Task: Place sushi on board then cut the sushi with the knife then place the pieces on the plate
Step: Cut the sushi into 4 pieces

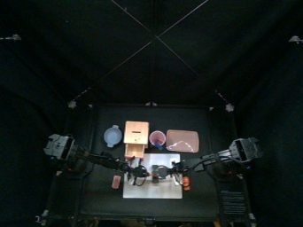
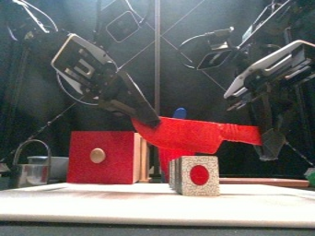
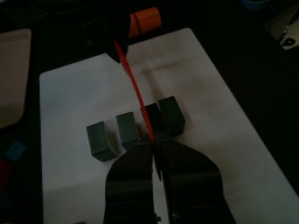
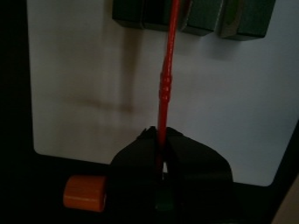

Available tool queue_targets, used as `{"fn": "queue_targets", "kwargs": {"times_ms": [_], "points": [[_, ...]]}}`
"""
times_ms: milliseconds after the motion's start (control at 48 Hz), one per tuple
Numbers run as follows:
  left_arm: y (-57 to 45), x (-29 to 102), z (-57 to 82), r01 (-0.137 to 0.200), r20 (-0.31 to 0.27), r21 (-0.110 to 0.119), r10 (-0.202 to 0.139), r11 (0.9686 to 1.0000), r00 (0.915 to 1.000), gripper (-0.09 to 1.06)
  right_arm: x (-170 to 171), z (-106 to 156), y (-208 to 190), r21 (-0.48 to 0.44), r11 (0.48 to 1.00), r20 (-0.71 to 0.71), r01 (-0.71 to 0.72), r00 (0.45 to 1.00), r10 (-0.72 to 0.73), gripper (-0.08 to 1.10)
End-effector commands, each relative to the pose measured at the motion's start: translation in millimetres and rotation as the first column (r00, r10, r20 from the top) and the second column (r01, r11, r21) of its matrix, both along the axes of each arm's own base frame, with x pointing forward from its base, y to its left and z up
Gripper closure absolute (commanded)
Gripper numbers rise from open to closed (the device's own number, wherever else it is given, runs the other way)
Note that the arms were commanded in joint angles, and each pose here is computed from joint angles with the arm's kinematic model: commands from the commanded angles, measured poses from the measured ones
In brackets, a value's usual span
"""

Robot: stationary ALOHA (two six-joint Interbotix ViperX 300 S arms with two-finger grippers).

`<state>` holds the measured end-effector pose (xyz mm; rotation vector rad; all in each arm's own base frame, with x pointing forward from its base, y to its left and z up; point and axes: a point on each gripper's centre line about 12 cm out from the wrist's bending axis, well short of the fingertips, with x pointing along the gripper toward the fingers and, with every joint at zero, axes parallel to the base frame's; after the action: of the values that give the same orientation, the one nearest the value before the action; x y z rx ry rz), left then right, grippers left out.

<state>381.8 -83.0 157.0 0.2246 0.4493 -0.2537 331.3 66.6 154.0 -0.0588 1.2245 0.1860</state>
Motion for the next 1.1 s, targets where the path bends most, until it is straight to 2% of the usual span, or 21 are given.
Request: {"fn": "queue_targets", "kwargs": {"times_ms": [21,208,542,708,833,1104], "points": [[-5.0,5.3,9.6,0.014,0.039,-0.002,-0.013,0.9999,0.9992,0.67,8.2,24.3,4.7,0.041,0.999,0.083,0.009,0.996,-0.012,0.69],[-6.4,7.6,-6.9,0.009,-0.003,-0.001,-0.009,1.0,1.0,0.67,1.0,19.7,5.7,0.069,0.997,0.068,0.028,0.997,-0.033,0.69],[-3.8,10.2,-18.3,0.002,-0.033,0.007,-0.002,1.0,0.9995,0.67,-6.8,16.1,2.2,0.067,0.997,0.057,0.035,0.998,-0.039,0.69],[-4.1,11.4,-15.7,0.001,-0.026,0.004,-0.001,1.0,0.9997,0.67,-7.1,14.7,2.9,0.077,0.996,0.056,0.042,0.997,-0.047,0.69],[-8.1,12.5,-9.6,0.01,-0.009,0.001,-0.01,0.9999,0.9999,0.67,-7.7,14.8,5.3,0.094,0.994,0.051,0.051,0.997,-0.056,0.69],[-8.1,12.7,-15.8,0.009,-0.025,0.002,-0.009,1.0,0.9997,0.67,-9.4,10.6,4.5,0.099,0.993,0.059,0.057,0.996,-0.063,0.69]]}}
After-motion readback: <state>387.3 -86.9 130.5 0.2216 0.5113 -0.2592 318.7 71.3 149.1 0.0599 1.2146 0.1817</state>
